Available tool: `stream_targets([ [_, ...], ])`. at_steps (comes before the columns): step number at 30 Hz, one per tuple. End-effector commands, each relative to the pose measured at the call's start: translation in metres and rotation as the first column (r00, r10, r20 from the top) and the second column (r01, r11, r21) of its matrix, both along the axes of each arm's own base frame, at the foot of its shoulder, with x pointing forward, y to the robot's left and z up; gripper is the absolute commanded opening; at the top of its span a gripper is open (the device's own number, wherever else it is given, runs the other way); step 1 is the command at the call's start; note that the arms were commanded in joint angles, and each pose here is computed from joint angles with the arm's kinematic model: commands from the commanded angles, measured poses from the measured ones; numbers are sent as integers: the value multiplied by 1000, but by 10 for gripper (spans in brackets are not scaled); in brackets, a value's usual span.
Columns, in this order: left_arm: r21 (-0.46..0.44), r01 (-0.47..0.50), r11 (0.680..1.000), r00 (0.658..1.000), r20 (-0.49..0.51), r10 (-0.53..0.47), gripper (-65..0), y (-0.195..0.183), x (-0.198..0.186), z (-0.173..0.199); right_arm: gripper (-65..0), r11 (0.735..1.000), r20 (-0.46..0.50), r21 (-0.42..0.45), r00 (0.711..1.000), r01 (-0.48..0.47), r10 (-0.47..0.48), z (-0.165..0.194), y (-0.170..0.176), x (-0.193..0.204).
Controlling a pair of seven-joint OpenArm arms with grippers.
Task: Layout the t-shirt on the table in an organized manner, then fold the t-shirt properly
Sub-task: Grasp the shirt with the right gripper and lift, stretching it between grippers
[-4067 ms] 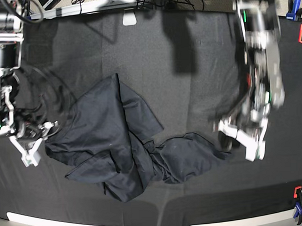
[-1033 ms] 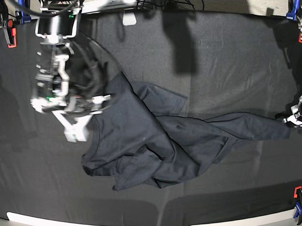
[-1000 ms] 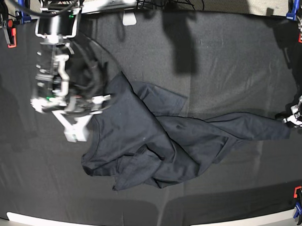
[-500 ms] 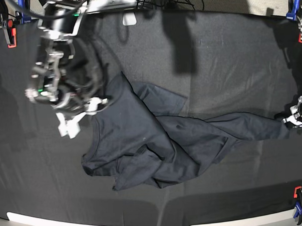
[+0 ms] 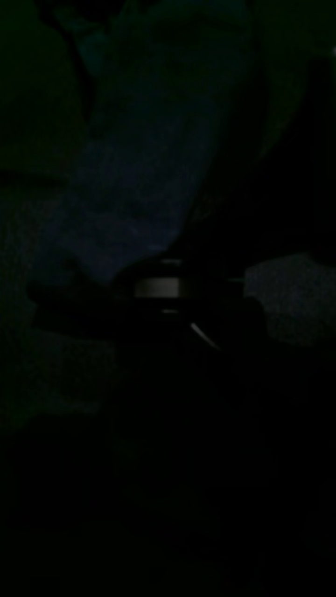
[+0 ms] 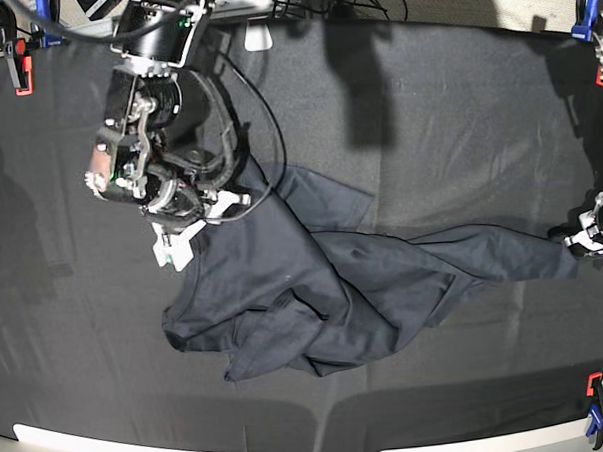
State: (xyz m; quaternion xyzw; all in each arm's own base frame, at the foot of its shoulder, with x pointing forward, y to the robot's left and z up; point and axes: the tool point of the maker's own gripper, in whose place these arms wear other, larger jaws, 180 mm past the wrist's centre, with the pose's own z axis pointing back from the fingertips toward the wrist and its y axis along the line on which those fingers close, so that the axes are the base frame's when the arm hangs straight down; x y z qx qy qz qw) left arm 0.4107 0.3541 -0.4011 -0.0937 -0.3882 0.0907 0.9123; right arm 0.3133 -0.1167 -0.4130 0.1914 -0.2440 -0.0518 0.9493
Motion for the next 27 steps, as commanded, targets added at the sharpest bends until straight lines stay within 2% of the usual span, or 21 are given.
stream_targets([
  [1, 11, -5, 1000, 997, 73, 4, -650, 9, 15, 25, -650, 1000, 63, -16, 998, -19, 20, 12, -1, 12],
  [6, 12, -5, 1000, 997, 71, 4, -650, 10, 15, 26, -650, 996, 73, -91, 997, -26, 33, 15, -19, 13],
  [11, -7, -7, 1000, 999, 48, 7, -650, 14, 7, 24, -650, 975, 79, -222, 996, -17, 35, 28, -71, 11],
  [15, -53, 45, 998, 997, 66, -41, -650, 11, -11, 26, -650, 942, 29, -335, 999, -20, 32, 24, -119, -8],
  [21, 9, 133, 991, 991, 17, -134, -650, 5, -55, 13, -650, 881, -31, -474, 999, 0, -17, 30, -193, -39],
  [27, 61, 155, 986, 987, 22, -157, -650, 7, -96, 19, -650, 826, 4, -555, 993, 98, -115, 65, -266, -56],
])
